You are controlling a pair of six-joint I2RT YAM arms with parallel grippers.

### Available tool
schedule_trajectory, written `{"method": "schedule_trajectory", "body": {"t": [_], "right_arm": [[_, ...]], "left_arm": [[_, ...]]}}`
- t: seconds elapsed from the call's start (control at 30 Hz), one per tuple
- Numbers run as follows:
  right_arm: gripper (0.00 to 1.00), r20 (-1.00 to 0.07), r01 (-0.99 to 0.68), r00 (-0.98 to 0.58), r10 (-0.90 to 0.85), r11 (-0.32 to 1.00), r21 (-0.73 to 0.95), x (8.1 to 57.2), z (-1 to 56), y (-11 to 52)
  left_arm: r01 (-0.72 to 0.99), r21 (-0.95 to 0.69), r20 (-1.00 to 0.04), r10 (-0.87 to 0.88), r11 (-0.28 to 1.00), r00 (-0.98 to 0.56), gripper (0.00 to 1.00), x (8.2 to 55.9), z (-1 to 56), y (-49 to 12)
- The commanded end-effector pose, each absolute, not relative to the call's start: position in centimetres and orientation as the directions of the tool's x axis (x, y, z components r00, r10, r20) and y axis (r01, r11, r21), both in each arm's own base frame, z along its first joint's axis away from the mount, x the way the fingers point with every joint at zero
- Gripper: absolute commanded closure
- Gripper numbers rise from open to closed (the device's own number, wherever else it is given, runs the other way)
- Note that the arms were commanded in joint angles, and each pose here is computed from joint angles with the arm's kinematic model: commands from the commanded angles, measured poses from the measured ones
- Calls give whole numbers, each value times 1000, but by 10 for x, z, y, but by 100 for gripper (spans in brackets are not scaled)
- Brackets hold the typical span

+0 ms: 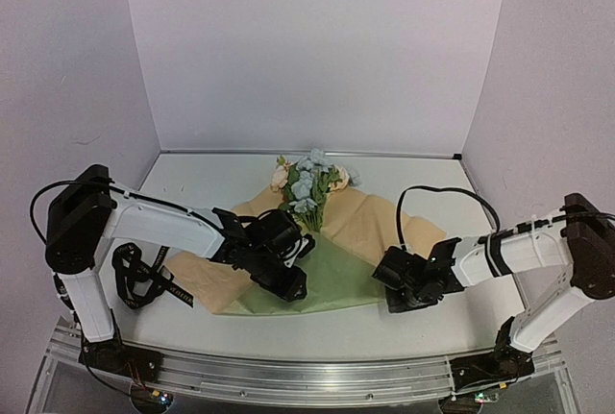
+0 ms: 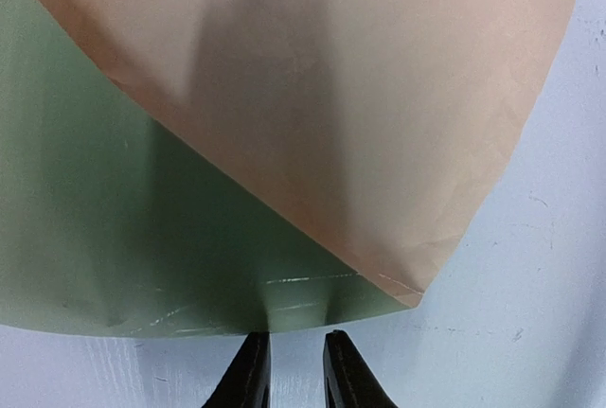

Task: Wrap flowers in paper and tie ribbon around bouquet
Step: Press the fold line of the 1/4-folded wrapping paper.

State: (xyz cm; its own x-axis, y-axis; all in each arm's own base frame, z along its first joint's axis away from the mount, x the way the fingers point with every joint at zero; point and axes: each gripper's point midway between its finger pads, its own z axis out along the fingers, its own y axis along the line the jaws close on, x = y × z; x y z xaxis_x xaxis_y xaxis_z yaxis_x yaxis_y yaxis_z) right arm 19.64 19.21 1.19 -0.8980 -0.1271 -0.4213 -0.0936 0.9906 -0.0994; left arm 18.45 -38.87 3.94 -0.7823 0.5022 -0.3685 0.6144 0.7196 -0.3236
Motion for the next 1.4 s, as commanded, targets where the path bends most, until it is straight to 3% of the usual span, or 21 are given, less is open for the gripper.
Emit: {"method": "schedule_trajectory", "body": {"t": [0.0,0.4,0.67,1.37], "right_arm": [[76,-435,-84,-894,-104,994,-66,198,43,198],[62,-381,-180,-916,-125,977,112,189,60,239],[67,-339,-237,-928,-157,949,209,199,49,290],[72,-279,-100,-959,-54,983,151,206,-1,261]], "left_arm": [[642,-331,-451,482,692,-751,57,176,78,-391],[631,-329,-402,500,703,-767,65,147,55,-371],[602,-291,-388,483,743,-785,71,154,36,-366],[533,-251,-325,448,808,-833,72,143,13,-326]]}}
